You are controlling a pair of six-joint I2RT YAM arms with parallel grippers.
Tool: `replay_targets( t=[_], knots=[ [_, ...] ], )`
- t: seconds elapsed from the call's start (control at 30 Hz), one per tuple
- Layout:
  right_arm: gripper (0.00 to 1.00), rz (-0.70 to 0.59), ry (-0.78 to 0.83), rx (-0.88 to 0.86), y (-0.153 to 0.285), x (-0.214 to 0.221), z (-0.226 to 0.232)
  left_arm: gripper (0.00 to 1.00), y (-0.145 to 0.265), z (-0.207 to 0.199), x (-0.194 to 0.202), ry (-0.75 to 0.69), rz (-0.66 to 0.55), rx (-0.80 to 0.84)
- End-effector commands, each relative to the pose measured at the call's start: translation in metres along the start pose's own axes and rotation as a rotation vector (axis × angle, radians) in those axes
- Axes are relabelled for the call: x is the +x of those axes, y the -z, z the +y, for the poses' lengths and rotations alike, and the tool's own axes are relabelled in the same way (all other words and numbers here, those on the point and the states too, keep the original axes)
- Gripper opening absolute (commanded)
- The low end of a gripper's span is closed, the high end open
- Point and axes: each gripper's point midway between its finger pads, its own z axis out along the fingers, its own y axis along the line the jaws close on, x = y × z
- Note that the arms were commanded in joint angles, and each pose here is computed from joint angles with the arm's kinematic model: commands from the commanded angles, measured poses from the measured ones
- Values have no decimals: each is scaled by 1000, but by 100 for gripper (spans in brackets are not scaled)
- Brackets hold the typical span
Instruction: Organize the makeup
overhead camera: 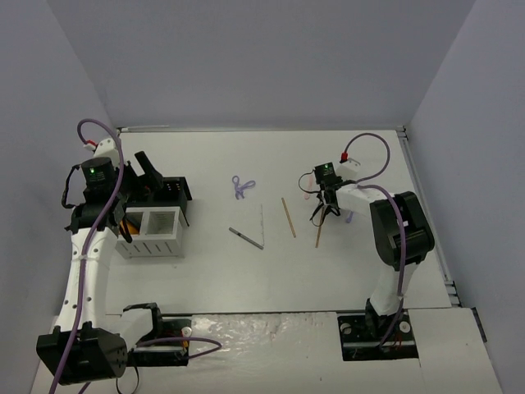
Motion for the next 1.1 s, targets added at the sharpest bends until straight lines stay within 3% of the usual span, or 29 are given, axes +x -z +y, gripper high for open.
replay_targets(
  t=[0.0,0.7,1.07],
  knots=[
    [28,-84,-87,19,-3,-30,8,93,10,-13,-27,2,-82,43],
    [18,-44,-115,86,-16,-15,8,93,8,-13,-25,19,-70,53],
    [0,-63,-149,62,-12,-27,20,93,9,-12,-25,18,-72,52]
  ],
)
